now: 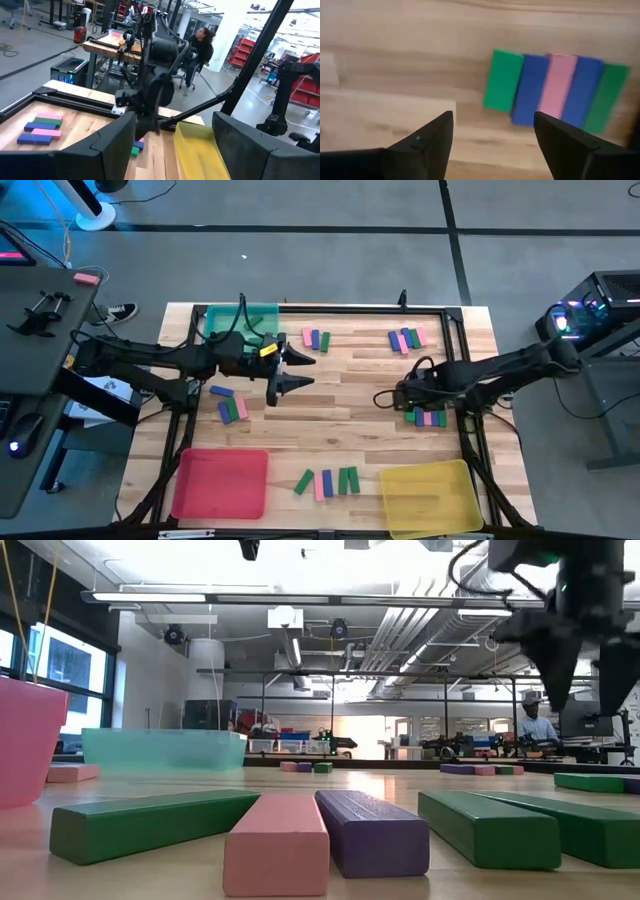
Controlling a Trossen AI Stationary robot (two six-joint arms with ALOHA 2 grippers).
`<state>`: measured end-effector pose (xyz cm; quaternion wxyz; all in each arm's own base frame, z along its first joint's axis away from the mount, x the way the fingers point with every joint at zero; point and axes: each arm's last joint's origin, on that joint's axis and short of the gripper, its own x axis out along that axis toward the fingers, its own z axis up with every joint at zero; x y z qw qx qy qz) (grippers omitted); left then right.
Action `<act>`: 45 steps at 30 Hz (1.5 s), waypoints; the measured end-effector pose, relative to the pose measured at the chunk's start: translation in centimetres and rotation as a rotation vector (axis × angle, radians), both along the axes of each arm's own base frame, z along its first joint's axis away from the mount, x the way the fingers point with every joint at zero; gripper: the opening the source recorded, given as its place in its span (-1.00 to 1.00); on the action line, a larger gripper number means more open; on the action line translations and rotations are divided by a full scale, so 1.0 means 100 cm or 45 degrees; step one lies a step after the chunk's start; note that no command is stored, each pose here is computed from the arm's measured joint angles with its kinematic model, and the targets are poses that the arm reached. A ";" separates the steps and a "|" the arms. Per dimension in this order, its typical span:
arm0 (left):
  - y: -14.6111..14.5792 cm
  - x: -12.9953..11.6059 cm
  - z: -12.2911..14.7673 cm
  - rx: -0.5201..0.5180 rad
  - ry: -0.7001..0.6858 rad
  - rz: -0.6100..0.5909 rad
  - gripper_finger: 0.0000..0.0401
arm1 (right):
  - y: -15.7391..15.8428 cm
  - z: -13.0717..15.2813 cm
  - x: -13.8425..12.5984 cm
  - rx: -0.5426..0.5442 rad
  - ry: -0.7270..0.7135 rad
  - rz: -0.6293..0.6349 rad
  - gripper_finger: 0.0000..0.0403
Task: Sort blocks
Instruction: Put the green block into the blue bin
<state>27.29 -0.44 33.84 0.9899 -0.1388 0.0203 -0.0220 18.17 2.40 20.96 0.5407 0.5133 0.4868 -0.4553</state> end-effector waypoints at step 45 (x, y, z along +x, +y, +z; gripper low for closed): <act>0.001 -0.038 0.027 0.058 -0.085 0.017 0.25 | 0.009 -0.068 0.020 0.034 0.072 -0.293 -0.01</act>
